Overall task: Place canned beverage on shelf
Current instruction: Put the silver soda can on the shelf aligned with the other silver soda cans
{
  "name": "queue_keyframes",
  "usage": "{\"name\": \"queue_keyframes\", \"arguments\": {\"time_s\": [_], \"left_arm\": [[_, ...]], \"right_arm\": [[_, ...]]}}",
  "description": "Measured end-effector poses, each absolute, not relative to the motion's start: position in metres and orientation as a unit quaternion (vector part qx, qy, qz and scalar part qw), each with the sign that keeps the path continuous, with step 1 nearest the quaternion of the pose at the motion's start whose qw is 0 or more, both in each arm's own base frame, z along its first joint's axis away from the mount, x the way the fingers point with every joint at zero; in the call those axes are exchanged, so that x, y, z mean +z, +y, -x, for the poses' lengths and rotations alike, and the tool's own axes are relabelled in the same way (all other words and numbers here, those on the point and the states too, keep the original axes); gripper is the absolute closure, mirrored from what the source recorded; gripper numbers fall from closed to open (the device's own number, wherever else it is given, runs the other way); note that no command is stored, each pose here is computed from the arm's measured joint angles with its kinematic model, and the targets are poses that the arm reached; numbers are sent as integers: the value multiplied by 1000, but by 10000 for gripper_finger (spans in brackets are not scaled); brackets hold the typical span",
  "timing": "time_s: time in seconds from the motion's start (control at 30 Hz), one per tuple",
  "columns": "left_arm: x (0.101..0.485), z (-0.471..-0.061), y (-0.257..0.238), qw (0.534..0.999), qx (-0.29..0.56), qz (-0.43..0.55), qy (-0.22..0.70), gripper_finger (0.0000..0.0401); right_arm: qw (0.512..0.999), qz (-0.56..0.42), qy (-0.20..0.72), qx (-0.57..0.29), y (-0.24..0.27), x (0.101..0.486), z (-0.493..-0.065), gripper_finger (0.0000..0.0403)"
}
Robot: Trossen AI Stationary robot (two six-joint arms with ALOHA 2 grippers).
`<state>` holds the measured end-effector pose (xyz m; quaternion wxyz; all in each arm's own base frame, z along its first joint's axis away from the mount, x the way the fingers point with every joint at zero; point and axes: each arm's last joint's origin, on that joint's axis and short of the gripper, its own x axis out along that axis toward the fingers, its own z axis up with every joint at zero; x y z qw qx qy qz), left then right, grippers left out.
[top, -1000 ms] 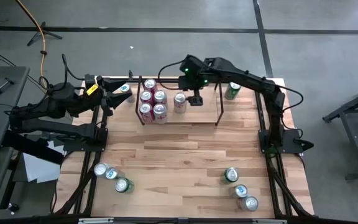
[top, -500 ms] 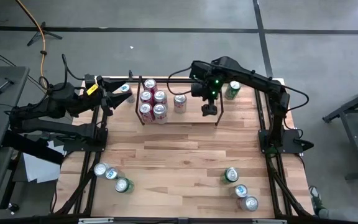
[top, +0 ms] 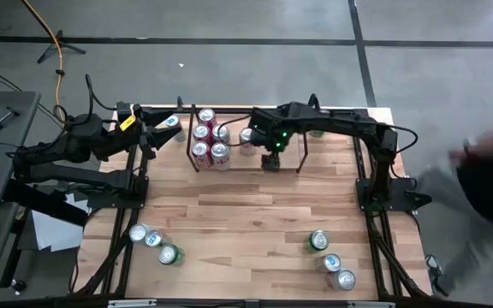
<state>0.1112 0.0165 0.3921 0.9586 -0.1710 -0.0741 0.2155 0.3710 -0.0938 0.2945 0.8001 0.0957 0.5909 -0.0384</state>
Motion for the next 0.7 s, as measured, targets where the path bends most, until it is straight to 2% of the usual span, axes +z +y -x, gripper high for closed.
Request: {"name": "queue_keyframes", "arguments": {"time_s": [0.13,0.2,0.33,0.43,0.53,0.7], "left_arm": [[392,-111,17,958,218,171,-74,105],[392,-111,17,958,219,171,-72,105],[391,-113,17,958,220,170,-69,105],[391,-113,17,958,220,170,-69,105],[390,-115,17,957,224,169,-66,105],[390,-116,17,957,228,168,-64,105]], "right_arm": [[799,-93,590,-77,-92,284,-374,335],[798,-106,587,-86,-92,276,-374,383],[805,-137,563,-124,-91,254,-380,376],[816,-141,537,-161,-93,241,-384,396],[829,-158,505,-178,-94,235,-388,396],[827,-104,493,-248,-96,236,-389,401]]}}
